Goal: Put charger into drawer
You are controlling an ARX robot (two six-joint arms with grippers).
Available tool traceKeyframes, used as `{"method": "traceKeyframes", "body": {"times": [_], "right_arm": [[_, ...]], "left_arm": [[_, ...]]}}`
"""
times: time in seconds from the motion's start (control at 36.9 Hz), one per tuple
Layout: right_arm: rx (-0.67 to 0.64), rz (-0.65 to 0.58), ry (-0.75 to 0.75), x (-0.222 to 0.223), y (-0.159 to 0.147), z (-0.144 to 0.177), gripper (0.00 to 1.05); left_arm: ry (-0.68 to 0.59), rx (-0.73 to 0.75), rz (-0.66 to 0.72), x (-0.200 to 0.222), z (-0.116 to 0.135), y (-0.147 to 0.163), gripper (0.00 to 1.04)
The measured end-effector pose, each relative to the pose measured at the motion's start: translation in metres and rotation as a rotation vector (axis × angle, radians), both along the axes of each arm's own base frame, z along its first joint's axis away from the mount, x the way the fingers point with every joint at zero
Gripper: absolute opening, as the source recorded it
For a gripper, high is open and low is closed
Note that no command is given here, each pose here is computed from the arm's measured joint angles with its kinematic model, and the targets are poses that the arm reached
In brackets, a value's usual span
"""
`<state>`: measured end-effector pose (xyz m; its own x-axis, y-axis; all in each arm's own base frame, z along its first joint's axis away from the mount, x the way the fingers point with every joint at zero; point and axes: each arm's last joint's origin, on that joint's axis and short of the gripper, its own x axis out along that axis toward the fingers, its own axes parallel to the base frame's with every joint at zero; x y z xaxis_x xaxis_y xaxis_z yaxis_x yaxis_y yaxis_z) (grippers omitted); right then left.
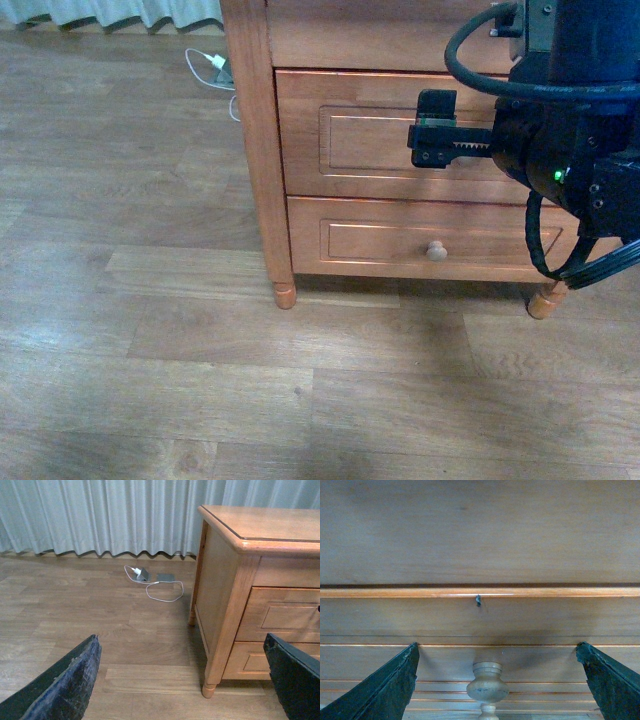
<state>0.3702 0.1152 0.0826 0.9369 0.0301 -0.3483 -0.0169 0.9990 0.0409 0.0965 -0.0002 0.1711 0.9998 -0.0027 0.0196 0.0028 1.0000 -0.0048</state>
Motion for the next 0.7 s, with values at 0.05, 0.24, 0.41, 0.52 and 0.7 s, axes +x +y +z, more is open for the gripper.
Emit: {"method": "traceKeyframes", "body": {"times": [0.05, 0.24, 0.41, 0.52, 0.7], "right_arm": [[0.005, 0.026, 0.004, -0.003, -0.002, 0.003, 0.96], [0.002, 0.116, 0.025, -0.032, -0.017, 0.030, 0.96], [-0.011, 0.148, 0.057, -0.064, -0.033, 0.048, 0.96], [0.000, 0.146, 0.060, -0.083, -0.046, 0.061, 0.96], [0.027, 0.143, 0.042, -0.128, -0.070, 0.081, 0.96]], "left_arm": [[0.000, 0.000, 0.000, 0.000, 0.000, 0.000, 0.98], [0.000, 0.000, 0.000, 0.000, 0.000, 0.000, 0.98], [0.000, 0.000, 0.000, 0.000, 0.000, 0.000, 0.98], [0.000, 0.000, 0.000, 0.000, 0.000, 0.000, 0.98], [0.000, 0.000, 0.000, 0.000, 0.000, 0.000, 0.98]]}}
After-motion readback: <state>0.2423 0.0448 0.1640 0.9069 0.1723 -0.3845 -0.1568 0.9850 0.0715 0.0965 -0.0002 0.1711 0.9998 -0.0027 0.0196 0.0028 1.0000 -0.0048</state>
